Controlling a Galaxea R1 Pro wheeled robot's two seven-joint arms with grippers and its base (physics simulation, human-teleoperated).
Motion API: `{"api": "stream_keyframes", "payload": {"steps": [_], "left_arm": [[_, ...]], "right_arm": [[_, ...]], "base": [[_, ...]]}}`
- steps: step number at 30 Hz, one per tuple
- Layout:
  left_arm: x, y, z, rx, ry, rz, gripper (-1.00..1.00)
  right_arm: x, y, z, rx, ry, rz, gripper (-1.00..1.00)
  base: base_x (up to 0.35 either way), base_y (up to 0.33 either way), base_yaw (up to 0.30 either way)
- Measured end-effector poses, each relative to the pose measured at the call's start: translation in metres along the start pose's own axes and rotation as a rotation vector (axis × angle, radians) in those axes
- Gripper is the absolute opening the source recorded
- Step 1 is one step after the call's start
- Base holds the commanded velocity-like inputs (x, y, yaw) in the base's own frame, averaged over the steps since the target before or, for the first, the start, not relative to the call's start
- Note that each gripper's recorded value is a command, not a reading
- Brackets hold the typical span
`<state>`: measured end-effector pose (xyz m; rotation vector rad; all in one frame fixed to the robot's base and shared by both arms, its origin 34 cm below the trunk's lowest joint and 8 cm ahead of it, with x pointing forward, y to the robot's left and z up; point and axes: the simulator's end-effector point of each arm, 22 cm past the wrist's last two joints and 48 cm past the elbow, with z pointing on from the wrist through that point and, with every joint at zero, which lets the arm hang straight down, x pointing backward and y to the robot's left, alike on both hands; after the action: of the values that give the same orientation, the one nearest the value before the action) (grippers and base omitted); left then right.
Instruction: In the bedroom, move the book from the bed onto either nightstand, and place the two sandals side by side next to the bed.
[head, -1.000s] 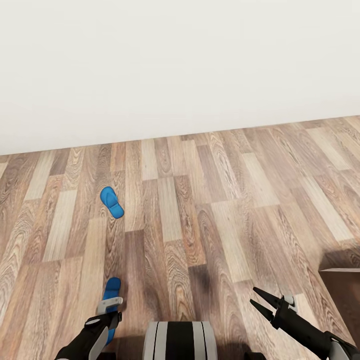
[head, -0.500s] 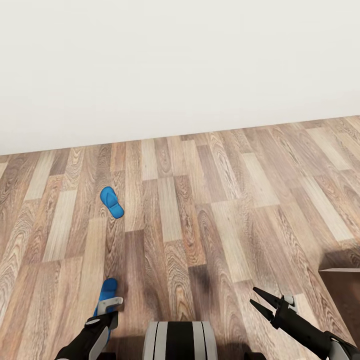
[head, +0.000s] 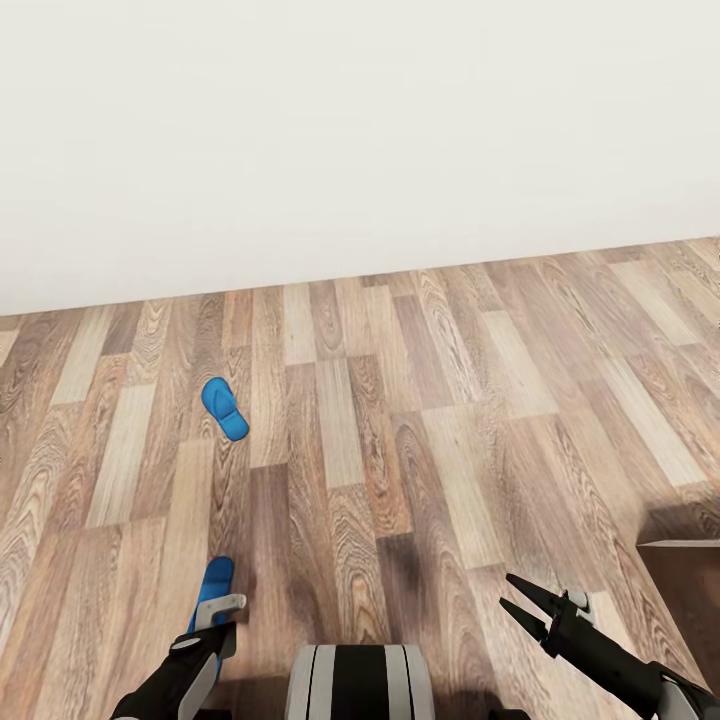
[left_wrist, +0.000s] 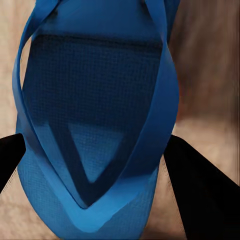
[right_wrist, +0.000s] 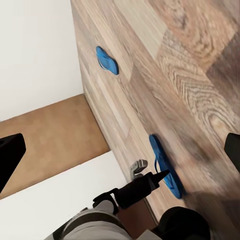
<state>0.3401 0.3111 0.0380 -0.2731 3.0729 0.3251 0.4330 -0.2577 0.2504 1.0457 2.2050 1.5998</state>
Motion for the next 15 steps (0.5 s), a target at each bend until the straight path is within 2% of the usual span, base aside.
{"api": "stream_keyframes", "payload": {"steps": [15], "left_arm": [[-0.028, -0.001, -0.017, 0.01, -0.058, -0.01, -1.0]], "right_arm": [[-0.005, 0.027, -0.001, -0.04, -0.009, -0.045, 1.0]], "base": [[0.0, 0.0, 0.0]]}}
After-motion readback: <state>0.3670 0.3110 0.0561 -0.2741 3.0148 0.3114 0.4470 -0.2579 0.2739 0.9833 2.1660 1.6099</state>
